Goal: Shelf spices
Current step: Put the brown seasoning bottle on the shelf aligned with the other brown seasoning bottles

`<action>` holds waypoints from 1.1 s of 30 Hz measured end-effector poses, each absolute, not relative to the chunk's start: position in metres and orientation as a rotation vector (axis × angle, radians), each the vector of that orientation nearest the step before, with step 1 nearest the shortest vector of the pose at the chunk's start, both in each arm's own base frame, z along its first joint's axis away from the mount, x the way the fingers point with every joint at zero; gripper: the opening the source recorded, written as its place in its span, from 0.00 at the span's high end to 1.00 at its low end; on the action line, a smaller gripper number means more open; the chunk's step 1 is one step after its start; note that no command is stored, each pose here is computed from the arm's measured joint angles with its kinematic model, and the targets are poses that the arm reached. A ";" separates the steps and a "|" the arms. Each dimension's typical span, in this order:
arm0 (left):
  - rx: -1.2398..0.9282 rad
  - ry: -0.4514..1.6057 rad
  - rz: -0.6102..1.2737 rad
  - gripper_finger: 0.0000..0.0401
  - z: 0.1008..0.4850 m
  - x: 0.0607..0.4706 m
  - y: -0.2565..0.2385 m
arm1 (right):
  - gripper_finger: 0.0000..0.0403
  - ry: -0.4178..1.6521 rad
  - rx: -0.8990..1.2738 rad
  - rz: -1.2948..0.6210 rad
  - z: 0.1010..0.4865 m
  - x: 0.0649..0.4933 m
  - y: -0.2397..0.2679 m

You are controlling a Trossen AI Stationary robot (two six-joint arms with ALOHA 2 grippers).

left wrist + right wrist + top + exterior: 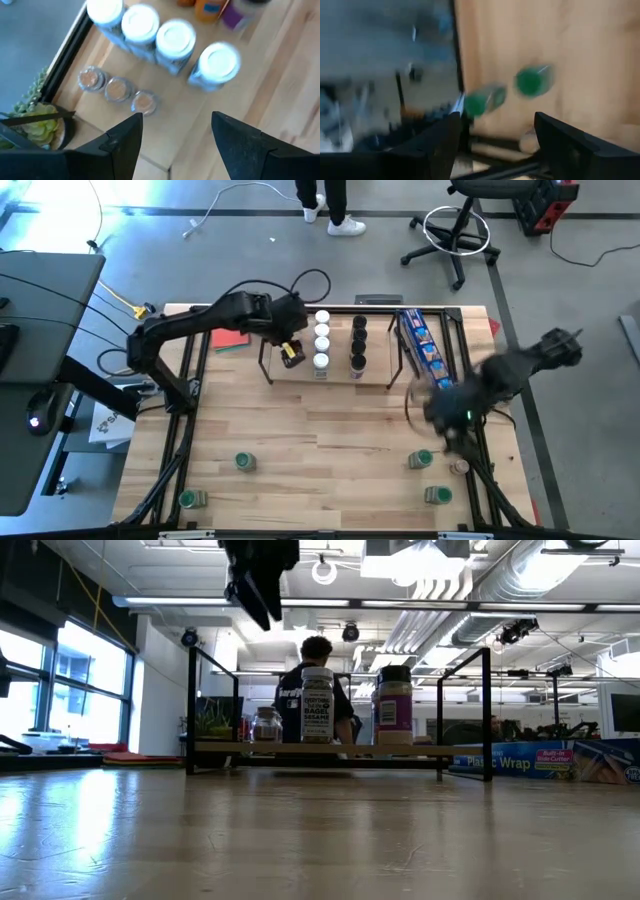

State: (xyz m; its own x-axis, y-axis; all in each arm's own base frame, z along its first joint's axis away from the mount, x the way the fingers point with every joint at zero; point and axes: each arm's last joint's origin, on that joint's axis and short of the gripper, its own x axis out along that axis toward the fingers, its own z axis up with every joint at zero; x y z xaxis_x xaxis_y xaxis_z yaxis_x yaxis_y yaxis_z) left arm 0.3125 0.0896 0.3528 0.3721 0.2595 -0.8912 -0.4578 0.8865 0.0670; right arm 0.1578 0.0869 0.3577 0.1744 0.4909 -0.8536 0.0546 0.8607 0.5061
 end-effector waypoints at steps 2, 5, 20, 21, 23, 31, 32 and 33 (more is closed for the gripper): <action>-0.222 1.057 0.476 0.42 0.358 0.313 0.083 | 0.38 1.435 0.431 0.404 0.334 0.154 0.107; -0.228 1.029 0.466 0.42 0.362 0.313 0.072 | 0.38 1.491 0.379 0.426 0.301 0.147 0.127; -0.171 1.076 0.405 0.42 0.359 0.315 0.039 | 0.38 1.648 0.205 0.270 0.217 0.108 0.151; -0.177 1.079 0.406 0.42 0.359 0.315 0.038 | 0.38 1.650 0.192 0.272 0.213 0.106 0.151; -0.186 1.077 0.410 0.42 0.359 0.315 0.036 | 0.38 1.666 0.187 0.259 0.204 0.102 0.151; -0.222 1.085 0.430 0.42 0.359 0.314 0.033 | 0.38 1.713 0.178 0.242 0.176 0.088 0.148; -0.225 1.085 0.431 0.42 0.359 0.314 0.033 | 0.38 1.716 0.177 0.247 0.173 0.087 0.147; -0.231 1.083 0.434 0.42 0.359 0.314 0.033 | 0.38 1.722 0.178 0.251 0.170 0.086 0.147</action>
